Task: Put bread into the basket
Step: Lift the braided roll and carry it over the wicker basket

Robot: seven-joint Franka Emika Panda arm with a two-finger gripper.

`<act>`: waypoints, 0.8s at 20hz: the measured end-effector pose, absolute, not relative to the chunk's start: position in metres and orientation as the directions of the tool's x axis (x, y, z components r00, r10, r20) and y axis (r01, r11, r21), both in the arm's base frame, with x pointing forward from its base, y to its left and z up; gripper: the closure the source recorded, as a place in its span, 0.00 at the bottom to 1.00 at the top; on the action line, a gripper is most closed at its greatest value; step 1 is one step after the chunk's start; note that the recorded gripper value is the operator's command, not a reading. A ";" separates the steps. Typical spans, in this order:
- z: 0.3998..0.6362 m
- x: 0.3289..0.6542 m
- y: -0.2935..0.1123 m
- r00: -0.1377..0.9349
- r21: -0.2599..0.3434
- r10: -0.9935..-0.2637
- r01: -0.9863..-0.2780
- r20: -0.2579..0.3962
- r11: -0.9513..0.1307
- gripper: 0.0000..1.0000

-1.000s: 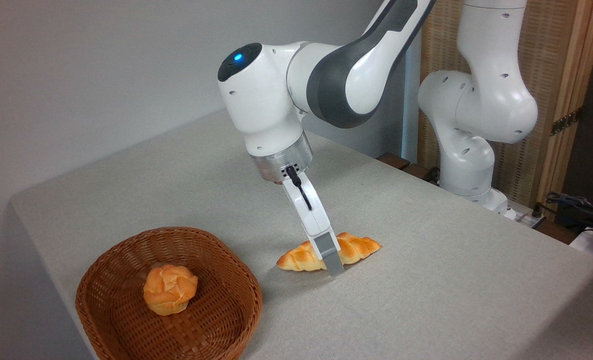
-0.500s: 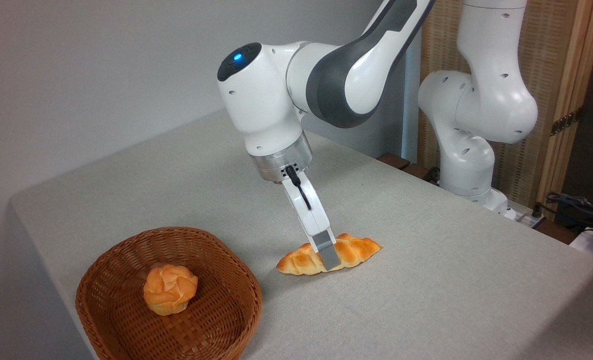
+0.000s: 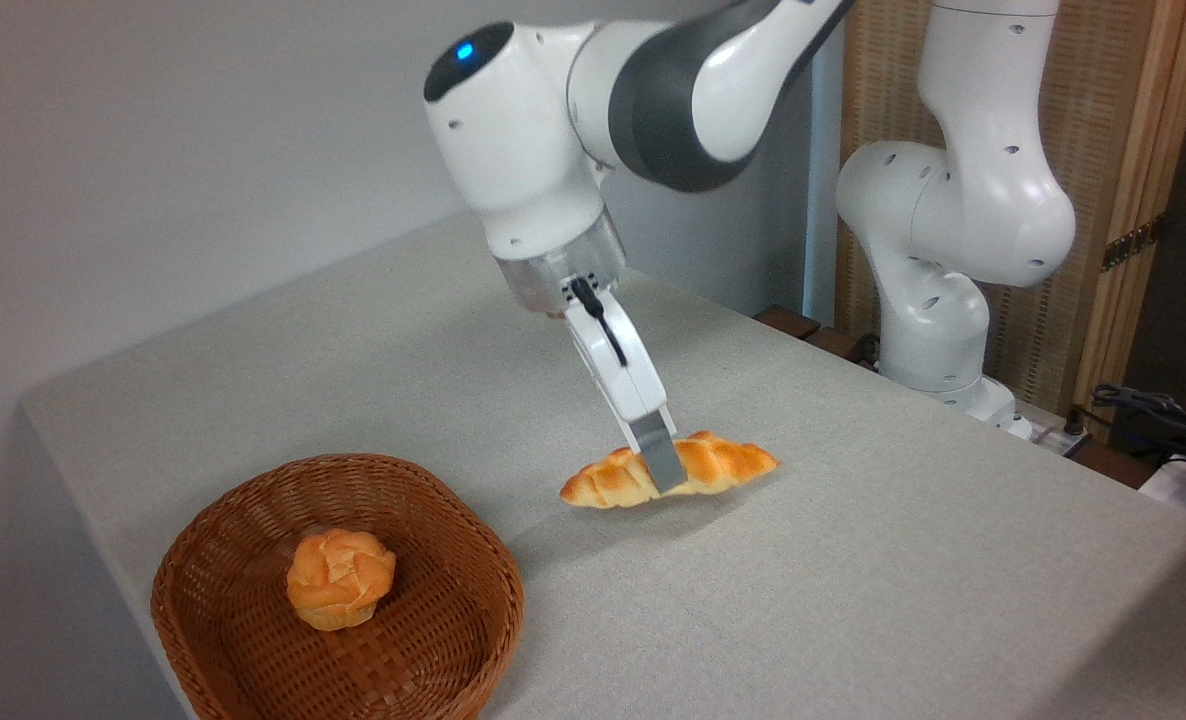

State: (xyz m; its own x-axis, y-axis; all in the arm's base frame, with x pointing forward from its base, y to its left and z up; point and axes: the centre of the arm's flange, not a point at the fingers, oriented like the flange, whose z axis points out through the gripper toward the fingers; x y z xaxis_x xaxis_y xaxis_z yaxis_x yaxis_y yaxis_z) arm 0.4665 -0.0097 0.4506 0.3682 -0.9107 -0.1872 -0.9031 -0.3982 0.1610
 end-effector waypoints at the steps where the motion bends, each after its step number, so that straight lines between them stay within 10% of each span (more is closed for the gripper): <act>1: 0.458 0.469 -0.009 0.372 0.152 -0.910 -0.904 -0.183 -0.400 0.86; 9: 0.531 0.541 -0.009 0.573 0.071 -0.819 -0.818 0.020 -0.571 0.86; 16: 0.535 0.628 -0.004 0.705 -0.041 -0.682 -0.689 0.191 -0.724 0.84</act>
State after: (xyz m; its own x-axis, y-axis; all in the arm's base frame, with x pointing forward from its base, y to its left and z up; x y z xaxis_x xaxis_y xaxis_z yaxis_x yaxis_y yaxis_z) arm 0.6282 -0.0043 0.5351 0.7055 -0.6824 0.1914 -0.6888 -0.7237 -0.0414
